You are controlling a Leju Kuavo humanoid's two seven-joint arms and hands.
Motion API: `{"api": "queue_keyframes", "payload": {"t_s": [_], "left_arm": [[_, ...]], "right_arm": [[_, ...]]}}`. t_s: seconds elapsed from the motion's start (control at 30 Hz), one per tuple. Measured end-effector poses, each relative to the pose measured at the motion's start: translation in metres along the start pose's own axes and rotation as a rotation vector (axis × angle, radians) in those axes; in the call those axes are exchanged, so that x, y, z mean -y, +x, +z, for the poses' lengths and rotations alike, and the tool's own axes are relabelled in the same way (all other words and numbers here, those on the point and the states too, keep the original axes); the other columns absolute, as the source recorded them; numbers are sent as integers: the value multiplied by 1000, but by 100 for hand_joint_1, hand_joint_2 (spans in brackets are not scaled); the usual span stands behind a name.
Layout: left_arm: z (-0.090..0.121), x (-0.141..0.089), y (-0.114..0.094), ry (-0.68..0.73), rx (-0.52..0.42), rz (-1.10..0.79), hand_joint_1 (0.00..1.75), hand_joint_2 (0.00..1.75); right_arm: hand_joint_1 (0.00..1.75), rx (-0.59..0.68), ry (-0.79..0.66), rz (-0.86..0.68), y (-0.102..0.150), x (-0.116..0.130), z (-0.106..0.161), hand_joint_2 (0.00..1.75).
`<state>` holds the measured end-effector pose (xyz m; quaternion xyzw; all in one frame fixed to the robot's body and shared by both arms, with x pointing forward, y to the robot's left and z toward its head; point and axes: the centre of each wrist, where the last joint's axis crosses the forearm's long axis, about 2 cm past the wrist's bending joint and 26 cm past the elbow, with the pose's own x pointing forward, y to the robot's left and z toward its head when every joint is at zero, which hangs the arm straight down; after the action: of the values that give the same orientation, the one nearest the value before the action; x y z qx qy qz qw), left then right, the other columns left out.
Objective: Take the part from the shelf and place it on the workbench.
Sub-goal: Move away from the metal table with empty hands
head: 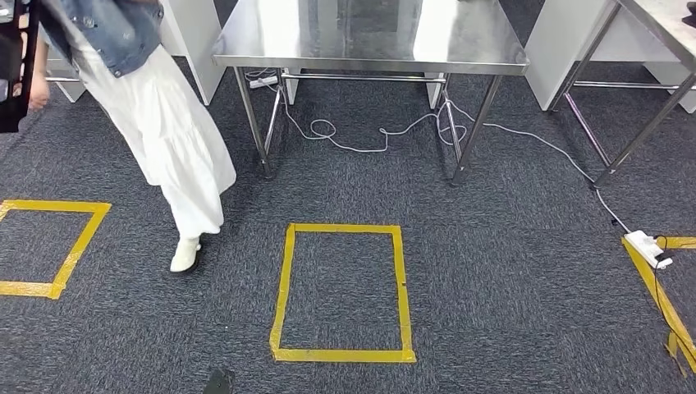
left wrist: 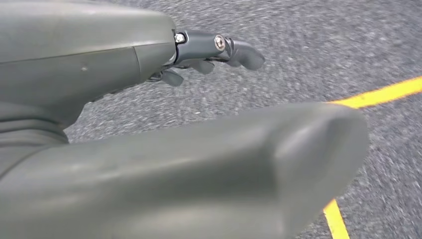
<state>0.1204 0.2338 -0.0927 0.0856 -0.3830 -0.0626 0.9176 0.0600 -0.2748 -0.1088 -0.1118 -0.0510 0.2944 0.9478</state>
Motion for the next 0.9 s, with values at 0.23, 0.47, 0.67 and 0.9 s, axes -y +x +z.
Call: {"api": "queue_keyframes", "payload": {"t_s": [0.23, 0.47, 0.67, 0.9], "left_arm": [[3, 6, -1, -1, -11, 2, 0, 0], [3, 8, 0, 4, -14, 2, 0, 0], [5, 9, -3, 4, -21, 4, 0, 0], [3, 8, 1, 6, -8, 6, 0, 0]], "right_arm": [[0, -11, 3, -5, -3, 1, 0, 175], [0, -11, 9, -11, -1, 3, -1, 175], [0, -16, 11, -9, -3, 3, -1, 175], [0, -13, 11, 1, -2, 3, -1, 175]]}}
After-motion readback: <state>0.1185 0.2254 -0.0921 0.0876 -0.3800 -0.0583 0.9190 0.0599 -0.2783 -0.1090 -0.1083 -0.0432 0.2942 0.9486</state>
